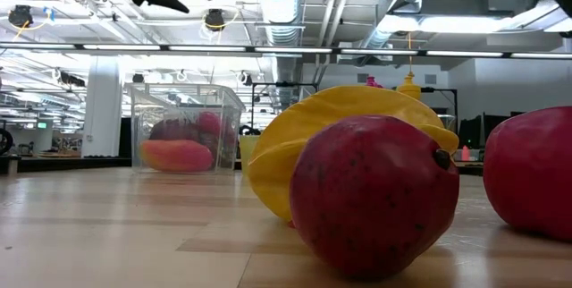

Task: Pick & Place Food Item
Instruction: Put the tomato into the transparent container

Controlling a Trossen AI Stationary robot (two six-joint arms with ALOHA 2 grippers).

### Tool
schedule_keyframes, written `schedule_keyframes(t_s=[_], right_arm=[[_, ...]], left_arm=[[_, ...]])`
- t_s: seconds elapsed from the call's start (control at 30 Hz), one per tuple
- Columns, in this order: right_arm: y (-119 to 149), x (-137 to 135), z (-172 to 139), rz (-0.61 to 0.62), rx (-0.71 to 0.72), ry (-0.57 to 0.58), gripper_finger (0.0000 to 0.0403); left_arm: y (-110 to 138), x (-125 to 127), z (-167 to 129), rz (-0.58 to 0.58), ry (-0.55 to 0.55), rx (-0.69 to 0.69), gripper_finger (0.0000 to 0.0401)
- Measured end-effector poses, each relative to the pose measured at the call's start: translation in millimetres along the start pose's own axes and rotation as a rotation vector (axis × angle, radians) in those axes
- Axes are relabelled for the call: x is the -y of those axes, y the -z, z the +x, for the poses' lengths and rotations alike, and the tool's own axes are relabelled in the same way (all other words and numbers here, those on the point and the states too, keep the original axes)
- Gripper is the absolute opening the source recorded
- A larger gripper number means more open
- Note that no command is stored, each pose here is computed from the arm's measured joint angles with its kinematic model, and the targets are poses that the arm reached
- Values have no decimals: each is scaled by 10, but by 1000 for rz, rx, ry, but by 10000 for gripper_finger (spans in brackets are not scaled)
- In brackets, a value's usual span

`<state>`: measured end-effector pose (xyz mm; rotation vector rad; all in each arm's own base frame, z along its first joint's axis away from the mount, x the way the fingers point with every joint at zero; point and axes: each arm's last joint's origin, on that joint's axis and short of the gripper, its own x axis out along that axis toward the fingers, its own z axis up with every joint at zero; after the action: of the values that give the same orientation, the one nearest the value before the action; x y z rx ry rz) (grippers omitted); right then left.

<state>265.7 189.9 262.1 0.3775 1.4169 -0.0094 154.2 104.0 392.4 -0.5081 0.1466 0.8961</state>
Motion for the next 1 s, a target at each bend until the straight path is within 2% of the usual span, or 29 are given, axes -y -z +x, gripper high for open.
schedule_keyframes(t_s=[0.13, 0.3, 0.5, 0.63, 0.8, 1.0], right_arm=[[-15, -99, 301, -11, -35, 35, 307], [15, -152, 482, 1, -13, 37, 307], [243, -33, 805, 79, -48, 71, 307], [298, 24, 995, 84, -13, 23, 307], [326, 73, 1066, 84, -11, 12, 298], [380, 74, 1056, 40, -75, 0, 255]], left_arm=[[3, 0, 6, 1, -2, -3, 358], [18, 15, 57, 4, 10, -22, 358], [24, 25, 92, 5, 13, -29, 358], [11, 32, 90, -1, 20, -16, 358], [5, 35, 91, -9, 23, -10, 358], [6, 35, 91, -11, 23, -11, 358]])
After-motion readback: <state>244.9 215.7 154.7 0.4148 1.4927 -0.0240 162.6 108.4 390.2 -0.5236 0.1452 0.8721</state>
